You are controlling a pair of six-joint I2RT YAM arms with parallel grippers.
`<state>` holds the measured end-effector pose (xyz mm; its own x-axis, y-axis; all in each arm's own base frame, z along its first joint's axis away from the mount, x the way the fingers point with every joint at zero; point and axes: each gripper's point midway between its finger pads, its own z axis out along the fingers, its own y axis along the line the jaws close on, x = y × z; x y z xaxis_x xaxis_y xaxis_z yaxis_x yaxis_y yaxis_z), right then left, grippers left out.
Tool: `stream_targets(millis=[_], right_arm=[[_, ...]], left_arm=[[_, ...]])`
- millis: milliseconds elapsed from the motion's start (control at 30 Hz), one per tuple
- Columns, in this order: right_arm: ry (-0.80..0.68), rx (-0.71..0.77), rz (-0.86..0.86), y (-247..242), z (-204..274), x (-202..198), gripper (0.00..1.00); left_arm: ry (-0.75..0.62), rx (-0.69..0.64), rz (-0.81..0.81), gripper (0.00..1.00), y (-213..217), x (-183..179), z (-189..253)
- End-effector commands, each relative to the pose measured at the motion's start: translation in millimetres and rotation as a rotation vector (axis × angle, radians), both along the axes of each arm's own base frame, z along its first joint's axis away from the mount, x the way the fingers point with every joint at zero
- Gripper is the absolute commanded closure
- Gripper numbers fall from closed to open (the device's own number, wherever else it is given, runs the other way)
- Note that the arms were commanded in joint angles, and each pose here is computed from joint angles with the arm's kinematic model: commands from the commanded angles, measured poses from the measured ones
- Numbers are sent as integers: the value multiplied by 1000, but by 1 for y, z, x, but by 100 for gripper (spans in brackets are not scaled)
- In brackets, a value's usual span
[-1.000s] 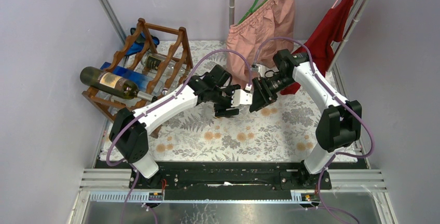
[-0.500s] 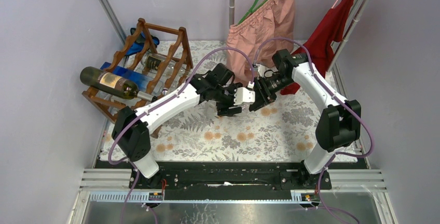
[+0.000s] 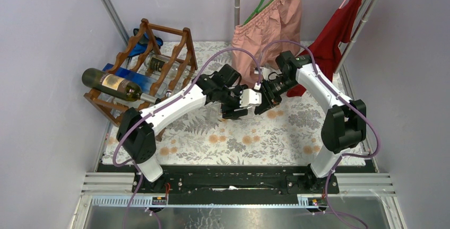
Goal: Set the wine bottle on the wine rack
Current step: Pick up the wine bottle from the center of the board.
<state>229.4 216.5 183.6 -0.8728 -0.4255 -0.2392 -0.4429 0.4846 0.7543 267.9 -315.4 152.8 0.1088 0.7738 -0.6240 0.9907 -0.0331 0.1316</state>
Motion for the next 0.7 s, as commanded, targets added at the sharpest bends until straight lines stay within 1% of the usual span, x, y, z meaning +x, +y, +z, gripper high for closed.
stream_targets(millis=[0, 33, 100, 133, 167, 267, 400, 433, 467, 667], right_arm=[[-8, 33, 18, 7, 8, -3, 84], [-9, 46, 19, 8, 11, -3, 93], [-8, 89, 25, 12, 19, -5, 99], [-5, 120, 30, 14, 25, -7, 100], [-2, 145, 32, 16, 29, -9, 100], [4, 204, 25, 17, 40, -11, 100], [9, 276, 11, 16, 52, -10, 100], [12, 293, 9, 16, 54, -11, 100], [19, 316, 8, 17, 57, -12, 100], [29, 390, 12, 19, 68, -15, 100]], left_arm=[[-111, -92, -27, 100, -23, 17, 38], [-113, -90, -24, 99, -23, 18, 38], [-124, -88, 0, 94, -23, 23, 41], [-129, -89, 14, 86, -23, 26, 44], [-133, -96, 25, 76, -23, 27, 49], [-132, -135, 25, 41, -24, 21, 63], [-159, -204, 28, 14, -21, 12, 80], [-165, -216, 30, 5, -19, 9, 83], [-173, -228, 33, 2, -18, 8, 87], [-185, -304, 54, 1, -15, -2, 120]])
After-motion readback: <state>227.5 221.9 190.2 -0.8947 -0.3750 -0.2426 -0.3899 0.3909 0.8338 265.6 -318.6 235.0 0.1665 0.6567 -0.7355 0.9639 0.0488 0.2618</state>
